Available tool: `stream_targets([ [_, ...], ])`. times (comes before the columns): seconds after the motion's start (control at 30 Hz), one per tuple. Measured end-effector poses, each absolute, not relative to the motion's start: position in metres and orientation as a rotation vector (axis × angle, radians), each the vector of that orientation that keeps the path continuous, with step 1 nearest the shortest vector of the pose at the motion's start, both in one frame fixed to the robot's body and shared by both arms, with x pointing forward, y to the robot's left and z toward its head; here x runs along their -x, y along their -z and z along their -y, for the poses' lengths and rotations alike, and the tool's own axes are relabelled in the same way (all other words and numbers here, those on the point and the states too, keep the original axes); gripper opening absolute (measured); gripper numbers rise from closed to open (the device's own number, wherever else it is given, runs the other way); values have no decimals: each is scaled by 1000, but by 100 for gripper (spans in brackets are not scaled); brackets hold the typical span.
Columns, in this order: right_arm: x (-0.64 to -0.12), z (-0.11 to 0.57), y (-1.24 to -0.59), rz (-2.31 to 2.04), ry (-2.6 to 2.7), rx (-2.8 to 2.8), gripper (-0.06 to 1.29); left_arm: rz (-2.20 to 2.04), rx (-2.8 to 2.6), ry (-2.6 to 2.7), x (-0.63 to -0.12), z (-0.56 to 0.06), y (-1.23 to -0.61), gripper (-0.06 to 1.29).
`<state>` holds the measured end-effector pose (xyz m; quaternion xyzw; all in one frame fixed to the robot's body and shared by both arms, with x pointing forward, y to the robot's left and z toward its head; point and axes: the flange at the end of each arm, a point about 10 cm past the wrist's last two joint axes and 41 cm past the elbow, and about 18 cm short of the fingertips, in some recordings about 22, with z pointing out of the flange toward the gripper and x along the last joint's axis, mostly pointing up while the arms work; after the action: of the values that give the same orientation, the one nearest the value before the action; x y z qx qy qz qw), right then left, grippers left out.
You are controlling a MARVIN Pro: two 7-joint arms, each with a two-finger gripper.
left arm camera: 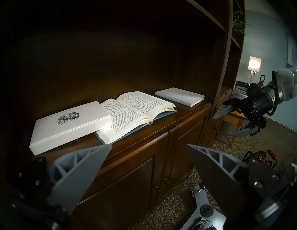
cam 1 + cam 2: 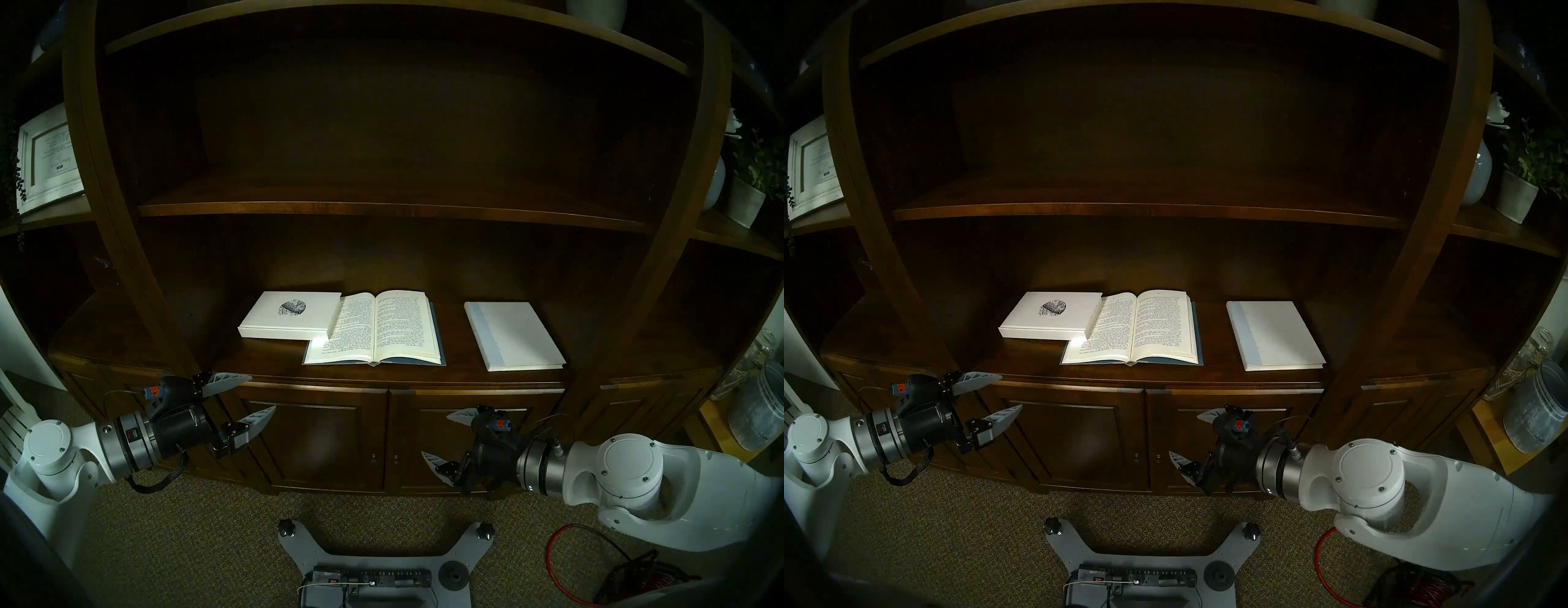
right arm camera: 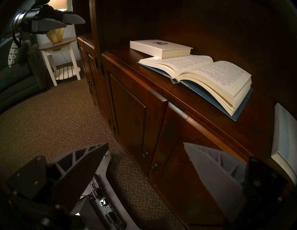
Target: Close the books and align them horizontally on the shelf
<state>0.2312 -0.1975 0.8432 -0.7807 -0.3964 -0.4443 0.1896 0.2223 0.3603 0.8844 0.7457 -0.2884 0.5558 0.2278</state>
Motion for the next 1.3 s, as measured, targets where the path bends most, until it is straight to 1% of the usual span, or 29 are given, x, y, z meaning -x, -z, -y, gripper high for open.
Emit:
stream_targets([
  [0.53, -235, 196, -844, 1109, 1230, 2208, 124, 794, -2054, -1530, -222, -360, -884, 126],
  [0.9, -264, 195, -859, 1049, 1228, 2306, 124, 794, -2055, -1530, -222, -360, -884, 126],
  [1.3, -290, 214, -884, 915, 1223, 2490, 124, 794, -2055, -1529, -222, -360, -884, 126],
])
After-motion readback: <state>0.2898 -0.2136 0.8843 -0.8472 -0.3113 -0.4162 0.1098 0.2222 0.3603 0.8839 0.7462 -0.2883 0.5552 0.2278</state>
